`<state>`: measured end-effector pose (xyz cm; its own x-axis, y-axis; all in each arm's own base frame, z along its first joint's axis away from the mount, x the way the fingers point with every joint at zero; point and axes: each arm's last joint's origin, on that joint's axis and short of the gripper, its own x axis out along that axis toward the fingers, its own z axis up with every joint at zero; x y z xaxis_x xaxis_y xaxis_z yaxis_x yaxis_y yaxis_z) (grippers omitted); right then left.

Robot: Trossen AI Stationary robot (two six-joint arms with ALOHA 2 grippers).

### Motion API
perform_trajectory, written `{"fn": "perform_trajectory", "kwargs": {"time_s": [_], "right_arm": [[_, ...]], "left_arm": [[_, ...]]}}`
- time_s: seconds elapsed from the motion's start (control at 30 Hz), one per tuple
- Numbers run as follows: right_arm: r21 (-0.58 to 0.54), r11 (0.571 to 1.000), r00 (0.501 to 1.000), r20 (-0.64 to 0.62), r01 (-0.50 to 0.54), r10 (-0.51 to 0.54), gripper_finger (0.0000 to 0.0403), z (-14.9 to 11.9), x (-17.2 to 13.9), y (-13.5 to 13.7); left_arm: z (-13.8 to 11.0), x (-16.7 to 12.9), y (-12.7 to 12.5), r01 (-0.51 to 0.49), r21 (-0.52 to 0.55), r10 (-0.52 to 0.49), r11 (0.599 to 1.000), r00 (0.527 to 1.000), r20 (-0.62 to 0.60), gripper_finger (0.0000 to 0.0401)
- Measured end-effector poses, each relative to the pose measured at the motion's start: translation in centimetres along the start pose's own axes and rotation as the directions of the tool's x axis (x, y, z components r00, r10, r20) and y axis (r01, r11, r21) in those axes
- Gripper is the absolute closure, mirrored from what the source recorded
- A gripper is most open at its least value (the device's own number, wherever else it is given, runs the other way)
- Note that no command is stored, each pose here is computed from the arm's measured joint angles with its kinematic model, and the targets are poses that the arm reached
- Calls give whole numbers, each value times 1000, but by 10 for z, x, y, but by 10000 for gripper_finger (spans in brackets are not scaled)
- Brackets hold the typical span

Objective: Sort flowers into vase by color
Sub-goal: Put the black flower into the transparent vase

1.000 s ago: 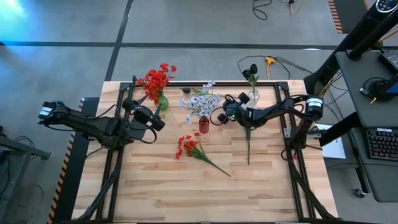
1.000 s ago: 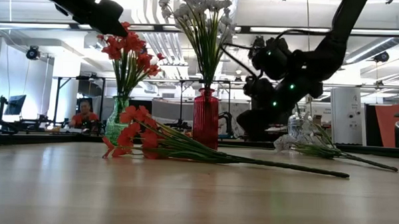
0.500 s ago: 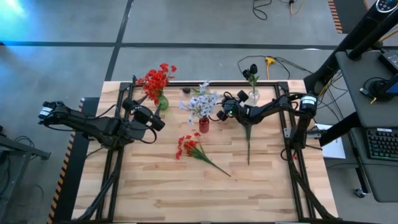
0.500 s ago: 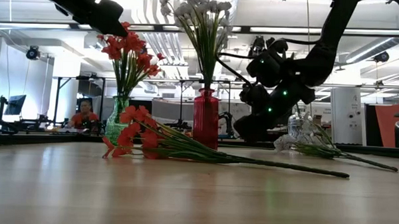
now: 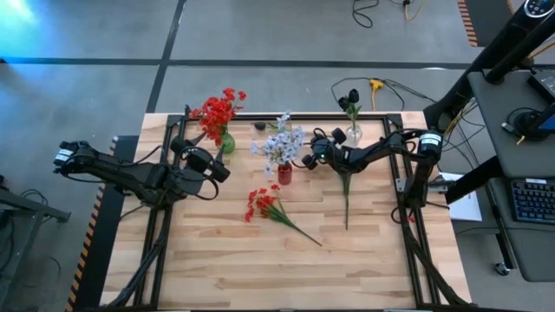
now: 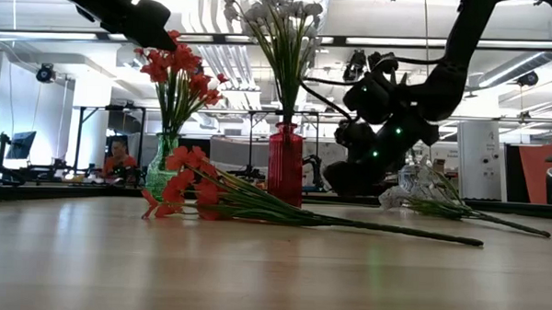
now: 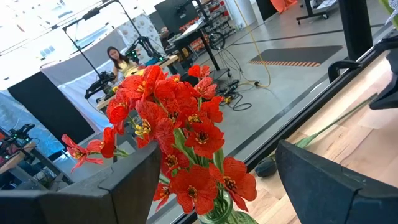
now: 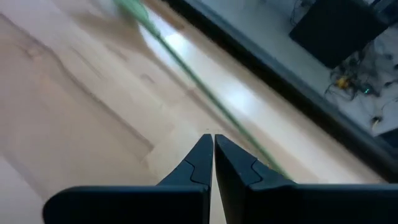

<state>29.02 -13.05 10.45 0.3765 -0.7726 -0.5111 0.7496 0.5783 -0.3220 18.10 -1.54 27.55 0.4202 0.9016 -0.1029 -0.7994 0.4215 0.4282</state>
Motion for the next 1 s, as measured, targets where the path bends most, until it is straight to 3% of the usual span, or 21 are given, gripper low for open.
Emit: {"fn": "perform_trajectory", "kwargs": {"time_s": [0.2, 0.47, 1.0], "right_arm": [[116, 992, 999, -28, -41, 44, 394, -7, 0, -1], [261, 965, 996, -91, 6, 19, 394, -12, 6, -11], [331, 944, 997, -69, -1, 25, 394, -2, 11, -14]], "left_arm": [[0, 0, 0, 0, 0, 0, 1000, 1000, 0, 107], [0, 0, 0, 0, 0, 0, 1000, 1000, 0, 107], [0, 0, 0, 0, 0, 0, 1000, 1000, 0, 107]]}}
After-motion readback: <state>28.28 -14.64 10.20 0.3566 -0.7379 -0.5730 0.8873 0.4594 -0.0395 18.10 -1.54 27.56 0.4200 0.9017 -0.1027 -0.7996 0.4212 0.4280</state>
